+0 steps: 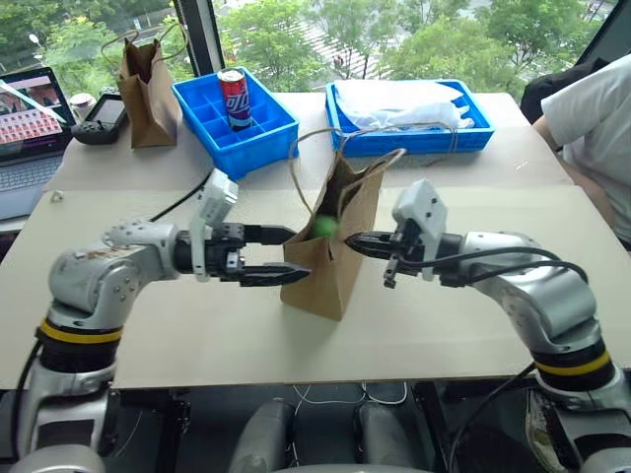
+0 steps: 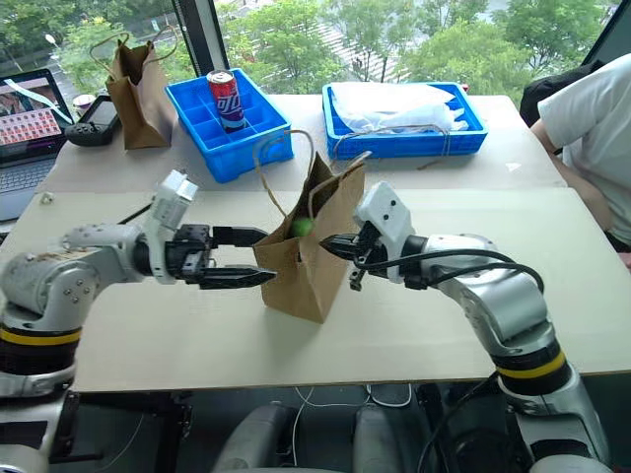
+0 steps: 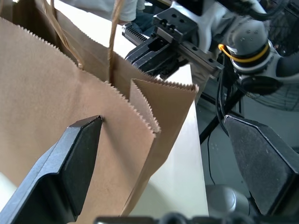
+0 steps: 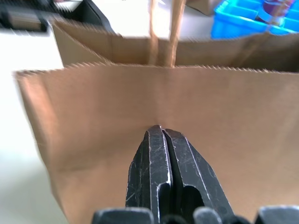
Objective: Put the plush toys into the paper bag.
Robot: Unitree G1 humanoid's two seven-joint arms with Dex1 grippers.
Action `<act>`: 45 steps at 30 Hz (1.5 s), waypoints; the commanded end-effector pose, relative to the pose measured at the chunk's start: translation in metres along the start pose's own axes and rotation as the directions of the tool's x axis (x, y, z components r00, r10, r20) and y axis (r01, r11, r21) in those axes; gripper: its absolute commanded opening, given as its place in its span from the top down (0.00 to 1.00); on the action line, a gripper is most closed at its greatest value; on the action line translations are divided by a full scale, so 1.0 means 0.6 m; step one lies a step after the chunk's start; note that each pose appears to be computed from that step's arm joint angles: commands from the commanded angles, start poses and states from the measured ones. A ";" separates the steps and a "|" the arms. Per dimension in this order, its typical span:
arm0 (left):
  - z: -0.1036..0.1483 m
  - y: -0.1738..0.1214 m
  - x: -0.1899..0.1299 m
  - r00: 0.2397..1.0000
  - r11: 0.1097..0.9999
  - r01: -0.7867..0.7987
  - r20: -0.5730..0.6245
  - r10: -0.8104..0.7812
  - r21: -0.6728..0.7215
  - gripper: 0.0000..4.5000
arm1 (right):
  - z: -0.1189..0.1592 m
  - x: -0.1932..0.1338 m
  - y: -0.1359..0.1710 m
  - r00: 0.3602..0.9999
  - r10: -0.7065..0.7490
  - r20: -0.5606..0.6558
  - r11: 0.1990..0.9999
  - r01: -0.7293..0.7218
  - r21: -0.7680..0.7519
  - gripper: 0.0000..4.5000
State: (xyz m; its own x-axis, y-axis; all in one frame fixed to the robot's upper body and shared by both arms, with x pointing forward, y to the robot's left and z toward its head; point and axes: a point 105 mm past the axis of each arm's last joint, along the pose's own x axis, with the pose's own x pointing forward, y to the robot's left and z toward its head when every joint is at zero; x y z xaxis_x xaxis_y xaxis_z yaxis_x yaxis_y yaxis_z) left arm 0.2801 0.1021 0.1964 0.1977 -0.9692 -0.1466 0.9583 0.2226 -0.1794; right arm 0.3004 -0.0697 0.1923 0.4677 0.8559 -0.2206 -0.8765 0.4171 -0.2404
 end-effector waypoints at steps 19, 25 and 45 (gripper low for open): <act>-0.013 0.002 0.051 0.984 0.984 -0.178 -0.024 0.179 0.019 0.00 | 0.018 0.035 -0.010 0.997 -0.059 0.045 0.998 0.060 -0.021 0.98; -0.013 0.005 0.049 0.981 0.982 -0.190 -0.040 0.190 0.017 0.20 | 0.017 0.037 -0.011 0.997 -0.068 0.045 0.998 0.069 -0.016 1.00; 0.026 0.079 0.029 0.982 0.943 -0.128 -0.096 0.165 0.306 0.99 | 0.005 -0.112 0.017 0.987 -0.054 -0.152 0.998 0.059 0.035 1.00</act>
State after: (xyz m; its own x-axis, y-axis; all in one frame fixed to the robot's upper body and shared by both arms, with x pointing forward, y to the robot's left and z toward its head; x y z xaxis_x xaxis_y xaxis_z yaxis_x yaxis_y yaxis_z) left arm 0.3285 0.0945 0.1912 0.3694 -0.8901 -0.2671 0.9281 0.3677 0.0582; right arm 0.2755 -0.1149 0.1974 0.5429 0.7681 -0.3396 -0.8398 0.4973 -0.2177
